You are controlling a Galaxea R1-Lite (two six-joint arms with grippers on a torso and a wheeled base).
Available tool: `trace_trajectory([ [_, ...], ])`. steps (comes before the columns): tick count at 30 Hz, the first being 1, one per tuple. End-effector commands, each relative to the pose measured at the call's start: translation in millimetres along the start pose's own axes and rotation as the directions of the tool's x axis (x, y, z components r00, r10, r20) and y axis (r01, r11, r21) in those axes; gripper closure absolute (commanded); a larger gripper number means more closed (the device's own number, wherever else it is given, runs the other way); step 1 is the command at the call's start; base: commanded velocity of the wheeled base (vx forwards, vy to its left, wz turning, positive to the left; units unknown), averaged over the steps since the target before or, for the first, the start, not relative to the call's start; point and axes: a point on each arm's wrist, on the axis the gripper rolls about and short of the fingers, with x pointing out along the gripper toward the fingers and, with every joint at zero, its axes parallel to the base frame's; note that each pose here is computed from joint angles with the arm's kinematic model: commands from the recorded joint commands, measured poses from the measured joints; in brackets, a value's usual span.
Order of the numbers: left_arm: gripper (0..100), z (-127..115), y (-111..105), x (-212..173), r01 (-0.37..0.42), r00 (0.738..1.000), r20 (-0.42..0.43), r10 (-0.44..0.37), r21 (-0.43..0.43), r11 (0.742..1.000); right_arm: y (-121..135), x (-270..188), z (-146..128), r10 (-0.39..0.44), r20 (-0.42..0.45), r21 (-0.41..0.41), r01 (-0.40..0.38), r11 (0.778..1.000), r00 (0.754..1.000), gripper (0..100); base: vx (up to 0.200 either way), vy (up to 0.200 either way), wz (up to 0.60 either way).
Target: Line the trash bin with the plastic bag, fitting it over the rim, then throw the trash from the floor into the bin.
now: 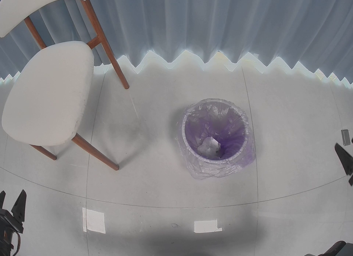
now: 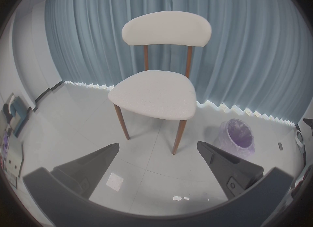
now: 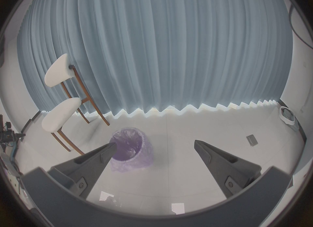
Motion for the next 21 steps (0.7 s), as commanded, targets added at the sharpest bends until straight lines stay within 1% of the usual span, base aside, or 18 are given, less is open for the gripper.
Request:
trace_trajectory([
  [1,0,-66.9,12.4,-23.8,0.155,0.975,0.138,-0.173,0.128,0.980,-6.2,-85.8,-124.0,-0.104,0.075,-0.079,0.109,0.991,0.992,0,0.000,0.000,0.00],
  [3,0,-66.7,12.3,-23.9,0.161,0.974,0.138,-0.177,0.121,0.980,-5.5,-85.7,-124.9,-0.069,0.065,-0.119,0.076,0.990,0.995,0,0.000,0.000,0.00],
  [4,0,-66.7,12.3,-23.9,0.159,0.976,0.134,-0.174,0.113,0.981,-5.7,-85.7,-124.8,-0.077,0.066,-0.093,0.083,0.992,0.995,0,0.000,0.000,0.00],
  [5,0,-66.7,12.3,-23.9,0.159,0.976,0.134,-0.174,0.113,0.981,-5.7,-85.7,-124.8,-0.077,0.066,-0.093,0.083,0.992,0.995,0,0.000,0.000,0.00],
  [6,0,-66.6,13.0,-23.4,0.119,0.984,0.121,-0.127,0.071,0.990,-6.4,-85.5,-126.5,-0.106,0.054,-0.025,0.108,0.994,0.993,0,0.000,0.000,0.00],
  [7,0,-66.7,13.4,-22.5,0.078,0.991,0.108,-0.084,0.053,0.996,-6.6,-85.6,-126.3,-0.115,0.056,-0.022,0.117,0.993,0.992,0,0.000,0.000,0.00],
  [8,0,-66.2,13.7,-21.9,0.045,0.994,0.097,-0.049,0.052,0.998,-6.6,-85.5,-126.6,-0.114,0.052,-0.039,0.116,0.992,0.992,0,0.000,0.000,0.00],
  [10,0,-66.2,13.7,-21.9,0.045,0.994,0.097,-0.049,0.052,0.998,-6.6,-85.5,-126.6,-0.114,0.052,-0.039,0.116,0.992,0.992,0,0.000,0.000,0.00],
  [11,0,-65.2,13.7,-21.3,0.034,0.994,0.098,-0.042,0.081,0.996,-5.9,-85.6,-126.2,-0.085,0.052,-0.089,0.090,0.992,0.995,0,0.000,0.000,0.00],
  [12,0,-66.3,14.1,-22.9,0.069,0.990,0.115,-0.079,0.085,0.994,-5.8,-85.6,-126.1,-0.079,0.053,-0.088,0.083,0.993,0.995,0,0.000,0.000,0.00],
  [13,0,-66.9,13.5,-24.5,0.129,0.982,0.127,-0.140,0.091,0.987,-5.8,-85.5,-126.5,-0.077,0.052,-0.085,0.082,0.993,0.996,0,0.000,0.000,0.00],
  [15,0,-67.2,12.1,-24.6,0.197,0.971,0.117,-0.209,0.109,0.974,-5.8,-85.5,-126.5,-0.079,0.052,-0.082,0.083,0.993,0.996,0,0.000,0.000,0.00],
  [18,0,-67.5,11.8,-24.5,0.202,0.969,0.115,-0.220,0.148,0.968,-5.8,-85.5,-126.5,-0.079,0.052,-0.085,0.083,0.993,0.996,0,0.000,0.000,0.00],
  [19,0,-69.3,11.9,-24.0,0.204,0.970,0.102,-0.222,0.162,0.965,-5.8,-85.6,-126.1,-0.079,0.053,-0.088,0.083,0.993,0.995,0,0.000,0.000,0.00],
  [21,0,-70.0,12.0,-23.8,0.203,0.970,0.098,-0.220,0.162,0.966,-5.8,-85.6,-126.1,-0.079,0.053,-0.085,0.083,0.993,0.995,0,0.000,0.000,0.00],
])
